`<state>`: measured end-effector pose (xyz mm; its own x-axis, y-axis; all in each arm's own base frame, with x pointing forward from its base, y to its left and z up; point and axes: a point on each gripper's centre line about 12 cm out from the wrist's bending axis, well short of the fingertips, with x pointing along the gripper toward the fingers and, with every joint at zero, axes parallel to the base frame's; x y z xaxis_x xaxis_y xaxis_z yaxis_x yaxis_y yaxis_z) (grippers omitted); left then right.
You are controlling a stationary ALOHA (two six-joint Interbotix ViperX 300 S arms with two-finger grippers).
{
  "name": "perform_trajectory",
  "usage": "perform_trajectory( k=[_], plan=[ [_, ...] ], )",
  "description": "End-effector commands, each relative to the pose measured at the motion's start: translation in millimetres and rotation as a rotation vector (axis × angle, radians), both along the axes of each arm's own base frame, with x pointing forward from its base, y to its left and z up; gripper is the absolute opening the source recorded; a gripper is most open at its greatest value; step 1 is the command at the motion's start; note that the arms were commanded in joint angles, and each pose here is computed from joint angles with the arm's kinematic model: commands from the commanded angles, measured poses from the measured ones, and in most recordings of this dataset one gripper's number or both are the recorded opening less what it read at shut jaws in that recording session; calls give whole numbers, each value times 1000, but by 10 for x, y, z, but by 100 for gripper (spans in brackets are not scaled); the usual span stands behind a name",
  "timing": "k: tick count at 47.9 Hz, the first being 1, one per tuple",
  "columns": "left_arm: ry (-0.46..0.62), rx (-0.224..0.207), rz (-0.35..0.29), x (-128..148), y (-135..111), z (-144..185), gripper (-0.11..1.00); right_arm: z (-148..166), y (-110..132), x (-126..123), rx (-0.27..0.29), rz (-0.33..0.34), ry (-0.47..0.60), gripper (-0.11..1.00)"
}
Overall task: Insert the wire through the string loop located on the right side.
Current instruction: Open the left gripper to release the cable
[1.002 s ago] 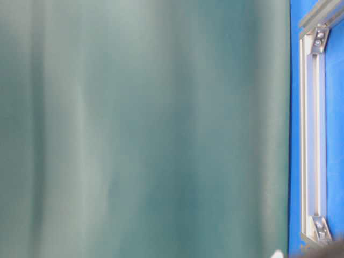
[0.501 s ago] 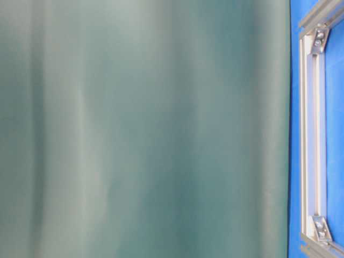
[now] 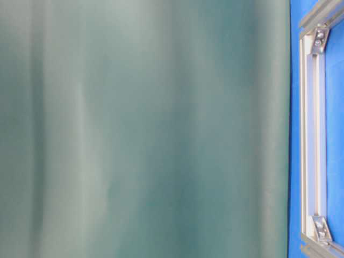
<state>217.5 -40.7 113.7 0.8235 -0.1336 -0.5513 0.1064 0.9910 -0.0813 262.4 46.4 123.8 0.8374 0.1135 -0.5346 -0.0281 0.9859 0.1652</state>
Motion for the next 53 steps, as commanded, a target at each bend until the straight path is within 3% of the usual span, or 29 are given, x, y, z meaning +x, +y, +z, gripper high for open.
perform_trajectory(
  k=[1,6,15,19,33,53],
  plan=[
    [-18,-3,-1,27,-6,39,9,81,19,52,5,3,-27,95],
    [-20,-4,0,32,-6,43,13,79,15,51,5,1,-25,95],
    [-11,-18,24,30,25,34,69,79,15,51,3,4,-26,95],
    [3,-17,27,22,32,20,87,78,15,50,3,4,-24,95],
    [9,-21,30,39,34,79,83,106,29,62,4,9,-6,95],
    [-139,-57,15,125,2,708,83,622,54,2,23,39,-29,95]
  ],
)
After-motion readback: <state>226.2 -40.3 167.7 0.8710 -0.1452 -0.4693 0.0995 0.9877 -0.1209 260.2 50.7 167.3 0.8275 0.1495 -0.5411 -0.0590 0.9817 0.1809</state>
